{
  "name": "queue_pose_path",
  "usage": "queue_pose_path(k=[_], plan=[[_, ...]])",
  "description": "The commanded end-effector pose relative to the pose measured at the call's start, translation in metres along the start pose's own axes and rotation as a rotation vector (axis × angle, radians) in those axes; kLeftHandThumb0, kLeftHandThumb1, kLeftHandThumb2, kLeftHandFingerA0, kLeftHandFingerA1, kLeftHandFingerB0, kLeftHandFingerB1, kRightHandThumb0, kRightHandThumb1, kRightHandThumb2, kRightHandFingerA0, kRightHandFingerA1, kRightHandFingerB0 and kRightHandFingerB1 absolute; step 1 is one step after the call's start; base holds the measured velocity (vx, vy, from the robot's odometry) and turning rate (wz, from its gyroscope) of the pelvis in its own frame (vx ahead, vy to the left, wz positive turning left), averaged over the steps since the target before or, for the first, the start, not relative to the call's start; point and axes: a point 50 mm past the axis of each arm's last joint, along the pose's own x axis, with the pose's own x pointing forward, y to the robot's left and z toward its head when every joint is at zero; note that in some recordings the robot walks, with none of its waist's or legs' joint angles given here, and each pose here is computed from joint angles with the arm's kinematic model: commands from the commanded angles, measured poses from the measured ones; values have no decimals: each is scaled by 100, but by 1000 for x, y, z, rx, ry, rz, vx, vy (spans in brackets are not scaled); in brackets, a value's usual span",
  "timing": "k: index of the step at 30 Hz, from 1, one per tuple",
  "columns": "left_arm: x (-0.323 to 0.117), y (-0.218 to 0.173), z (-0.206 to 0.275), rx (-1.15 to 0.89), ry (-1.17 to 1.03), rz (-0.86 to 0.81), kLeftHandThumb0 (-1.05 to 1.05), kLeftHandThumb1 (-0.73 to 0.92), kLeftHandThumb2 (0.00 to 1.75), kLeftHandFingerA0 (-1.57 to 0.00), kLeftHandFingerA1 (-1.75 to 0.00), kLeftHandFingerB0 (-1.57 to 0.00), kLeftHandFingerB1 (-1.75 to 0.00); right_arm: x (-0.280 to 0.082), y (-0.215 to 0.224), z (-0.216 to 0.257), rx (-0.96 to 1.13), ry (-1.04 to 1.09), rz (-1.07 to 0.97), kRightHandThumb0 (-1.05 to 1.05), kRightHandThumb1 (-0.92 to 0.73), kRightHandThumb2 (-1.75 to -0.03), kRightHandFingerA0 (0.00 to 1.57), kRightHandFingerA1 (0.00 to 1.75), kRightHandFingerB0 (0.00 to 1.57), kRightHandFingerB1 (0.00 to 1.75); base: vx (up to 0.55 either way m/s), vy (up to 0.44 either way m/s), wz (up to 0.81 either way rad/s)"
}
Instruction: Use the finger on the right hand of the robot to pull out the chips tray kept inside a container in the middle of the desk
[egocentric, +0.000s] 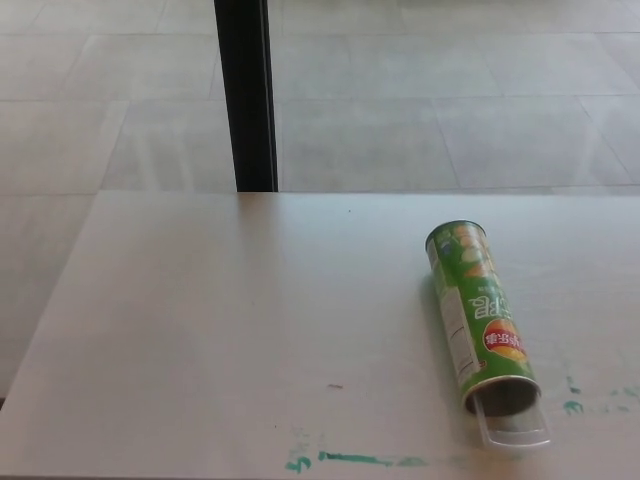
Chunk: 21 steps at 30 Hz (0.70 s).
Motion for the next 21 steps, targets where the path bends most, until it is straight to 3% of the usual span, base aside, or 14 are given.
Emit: queue_pose_path(k=[1,4,5,9,15,21], plan=[[-2,9,2,-30,9,12,-47,73,62,-58,-64,-54,-54,6,39,82,-137,-285,250,-7,-46,-89,80,88,13,48,0,0,0],[-2,9,0,-24,14,18,-48,74,62,-58,-64,-55,-53,-6,62,97,-223,-387,378,-6,-43,-88,85,89,16,50,0,0,0],[-2,9,0,-7,12,20,-48,74,62,-59,-64,-56,-53,-9,66,99,-242,-394,408,-9,-61,-58,88,89,26,36,0,0,0],[-3,9,-1,11,5,10,-49,74,62,-58,-64,-56,-54,-15,79,104,-285,-406,489,-19,-59,-61,90,93,25,39,0,0,0],[-3,10,-1,2,8,15,-49,74,62,-60,-65,-57,-53,-19,97,97,-343,-374,566,-19,-61,-59,89,89,26,36,0,0,0],[-3,11,0,-23,8,14,-48,73,63,-61,-66,-57,-54,-20,126,84,-448,-389,720,-14,-59,-57,88,99,29,37,0,0,0]])
